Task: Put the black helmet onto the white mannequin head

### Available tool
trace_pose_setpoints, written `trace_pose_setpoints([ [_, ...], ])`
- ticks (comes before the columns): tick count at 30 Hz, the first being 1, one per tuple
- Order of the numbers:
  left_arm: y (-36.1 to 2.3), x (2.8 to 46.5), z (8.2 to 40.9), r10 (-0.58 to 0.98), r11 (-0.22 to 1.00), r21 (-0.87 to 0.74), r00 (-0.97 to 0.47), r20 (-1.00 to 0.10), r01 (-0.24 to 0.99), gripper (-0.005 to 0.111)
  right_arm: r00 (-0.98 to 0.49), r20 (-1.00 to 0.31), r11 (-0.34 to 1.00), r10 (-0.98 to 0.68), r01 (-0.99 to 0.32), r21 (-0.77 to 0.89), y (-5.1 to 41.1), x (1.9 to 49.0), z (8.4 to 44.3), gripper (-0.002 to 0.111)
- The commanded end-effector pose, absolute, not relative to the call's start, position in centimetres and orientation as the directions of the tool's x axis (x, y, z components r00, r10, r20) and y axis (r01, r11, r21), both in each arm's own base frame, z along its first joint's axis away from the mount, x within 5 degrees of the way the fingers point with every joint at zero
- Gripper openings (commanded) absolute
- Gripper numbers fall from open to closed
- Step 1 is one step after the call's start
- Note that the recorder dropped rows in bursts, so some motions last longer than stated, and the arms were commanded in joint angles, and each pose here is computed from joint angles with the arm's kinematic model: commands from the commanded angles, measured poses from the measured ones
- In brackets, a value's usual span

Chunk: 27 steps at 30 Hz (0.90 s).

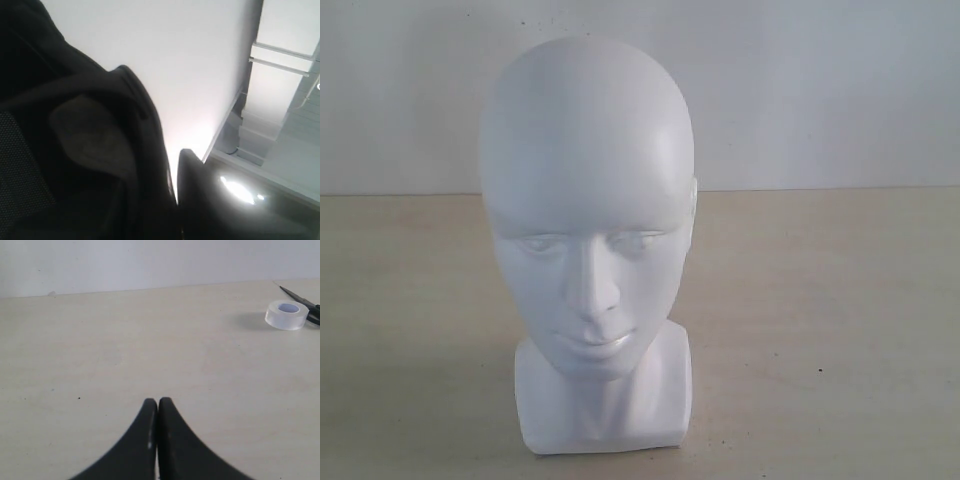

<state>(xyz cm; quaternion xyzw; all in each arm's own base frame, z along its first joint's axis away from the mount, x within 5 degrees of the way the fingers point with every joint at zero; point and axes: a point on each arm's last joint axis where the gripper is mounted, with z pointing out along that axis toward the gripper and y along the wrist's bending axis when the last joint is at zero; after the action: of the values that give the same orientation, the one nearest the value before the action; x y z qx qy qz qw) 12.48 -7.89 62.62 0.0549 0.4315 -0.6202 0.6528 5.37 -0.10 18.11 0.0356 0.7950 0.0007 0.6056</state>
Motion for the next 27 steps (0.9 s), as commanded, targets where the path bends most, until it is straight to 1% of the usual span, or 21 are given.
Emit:
trace_pose_setpoints([
  [1,-7.6,10.2,64.1,-0.759,0.186,-0.383,-0.116,-0.640,0.905,0.004,-0.254,-0.966,0.998,0.051,0.057,0.038,-0.1,5.3,18.2,0.000],
  [10,-7.6,9.9,64.2,-0.755,0.201,-0.359,-0.089,-0.650,0.911,0.004,-0.254,-0.966,0.998,0.051,0.057,0.038,-0.1,5.3,18.2,0.000],
  [16,-7.2,10.2,64.3,-0.767,0.256,-0.355,-0.034,-0.640,0.899,0.004,-0.254,-0.966,0.998,0.051,0.057,0.038,-0.1,5.3,18.2,0.000],
  [21,-6.4,10.9,64.5,-0.793,0.349,-0.377,0.056,-0.607,0.858,0.004,-0.254,-0.966,0.998,0.051,0.057,0.038,-0.1,5.3,18.2,0.000],
  [24,-6.4,11.1,64.5,-0.797,0.355,-0.386,0.059,-0.601,0.852,0.004,-0.254,-0.966,0.998,0.051,0.057,0.038,-0.1,5.3,18.2,0.000],
  [27,-6.4,11.3,64.4,-0.818,0.308,-0.431,0.004,-0.575,0.848,0.004,-0.254,-0.966,0.998,0.051,0.057,0.038,-0.1,5.3,18.2,0.000],
])
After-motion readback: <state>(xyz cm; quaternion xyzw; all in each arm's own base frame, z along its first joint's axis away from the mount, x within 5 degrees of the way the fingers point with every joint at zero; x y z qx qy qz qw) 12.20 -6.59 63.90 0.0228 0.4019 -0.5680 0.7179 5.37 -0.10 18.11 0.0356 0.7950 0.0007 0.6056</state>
